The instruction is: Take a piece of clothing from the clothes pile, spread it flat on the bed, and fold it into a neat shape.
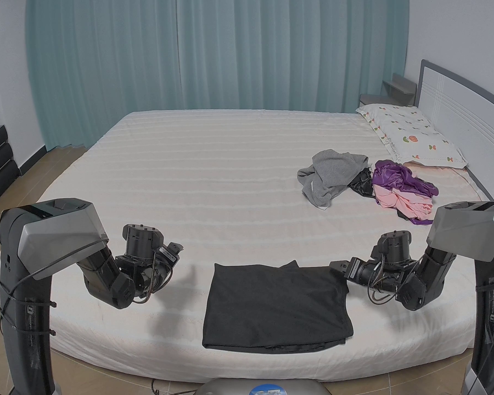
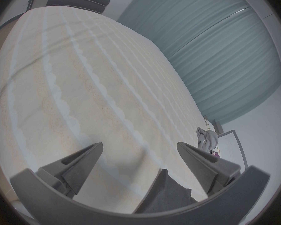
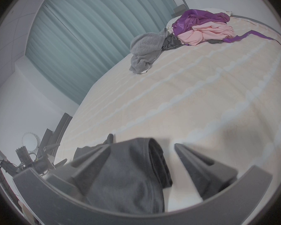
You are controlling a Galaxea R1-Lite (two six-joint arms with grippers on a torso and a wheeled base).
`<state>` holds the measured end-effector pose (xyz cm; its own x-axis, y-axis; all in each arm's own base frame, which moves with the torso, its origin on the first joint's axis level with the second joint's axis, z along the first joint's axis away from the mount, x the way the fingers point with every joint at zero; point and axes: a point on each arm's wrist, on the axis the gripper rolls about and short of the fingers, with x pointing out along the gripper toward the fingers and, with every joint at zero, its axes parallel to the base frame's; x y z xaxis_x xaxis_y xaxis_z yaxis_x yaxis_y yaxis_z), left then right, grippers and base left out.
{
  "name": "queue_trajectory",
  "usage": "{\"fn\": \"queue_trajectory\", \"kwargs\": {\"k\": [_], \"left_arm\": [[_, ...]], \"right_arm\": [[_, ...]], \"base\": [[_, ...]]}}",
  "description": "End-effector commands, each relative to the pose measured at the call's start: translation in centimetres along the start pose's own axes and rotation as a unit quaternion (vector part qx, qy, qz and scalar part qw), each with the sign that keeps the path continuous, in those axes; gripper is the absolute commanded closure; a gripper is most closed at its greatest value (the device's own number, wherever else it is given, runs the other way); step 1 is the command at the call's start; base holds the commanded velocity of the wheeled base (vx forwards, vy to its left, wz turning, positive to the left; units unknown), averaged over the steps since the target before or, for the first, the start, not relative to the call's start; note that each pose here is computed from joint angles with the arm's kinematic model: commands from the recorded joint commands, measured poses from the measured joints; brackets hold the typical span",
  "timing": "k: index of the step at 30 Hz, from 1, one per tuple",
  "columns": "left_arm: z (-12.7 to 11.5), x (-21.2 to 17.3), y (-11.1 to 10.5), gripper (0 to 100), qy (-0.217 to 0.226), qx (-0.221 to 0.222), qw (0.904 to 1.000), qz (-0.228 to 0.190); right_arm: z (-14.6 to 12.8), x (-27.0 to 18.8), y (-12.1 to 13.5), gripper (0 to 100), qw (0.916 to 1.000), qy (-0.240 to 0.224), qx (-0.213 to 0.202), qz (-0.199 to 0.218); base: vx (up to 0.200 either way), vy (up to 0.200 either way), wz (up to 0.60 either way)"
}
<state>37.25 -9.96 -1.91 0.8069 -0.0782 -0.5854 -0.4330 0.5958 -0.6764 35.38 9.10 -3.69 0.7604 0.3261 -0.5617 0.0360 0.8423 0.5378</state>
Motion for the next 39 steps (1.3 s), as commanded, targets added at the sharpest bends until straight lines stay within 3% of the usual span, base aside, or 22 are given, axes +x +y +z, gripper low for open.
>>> {"fn": "queue_trajectory", "kwargs": {"k": [1,8,27,28,37,39], "left_arm": [[-0.1,0.0,0.0,0,0.001,0.000,1.0000,0.000],[-0.3,0.0,0.0,0,0.002,0.003,1.0000,0.000],[-0.4,0.0,-0.1,0,0.005,0.009,1.0000,0.001],[-0.4,0.0,-0.1,0,0.005,0.009,1.0000,0.001],[-0.3,-0.1,0.0,0,0.005,0.007,1.0000,0.002],[-0.4,-0.3,0.0,0,0.010,0.008,0.9999,0.003]], "right_arm": [[0.4,2.1,-0.7,100,1.0000,-0.008,0.002,-0.001],[1.8,2.6,-0.8,100,0.9996,-0.029,0.007,0.003],[2.7,3.3,-1.8,100,0.9993,-0.027,0.017,-0.021],[2.7,3.4,-1.8,0,0.9992,-0.028,0.017,-0.022],[3.4,2.3,-1.8,0,0.9989,-0.034,0.023,-0.020],[3.2,0.3,-1.5,0,0.9987,-0.033,0.034,-0.021]], "base": [[0.000,0.000,0.00],[0.000,0.000,0.00],[0.000,0.000,0.00],[0.000,0.000,0.00],[0.000,0.000,0.00],[0.000,0.000,0.00]]}}
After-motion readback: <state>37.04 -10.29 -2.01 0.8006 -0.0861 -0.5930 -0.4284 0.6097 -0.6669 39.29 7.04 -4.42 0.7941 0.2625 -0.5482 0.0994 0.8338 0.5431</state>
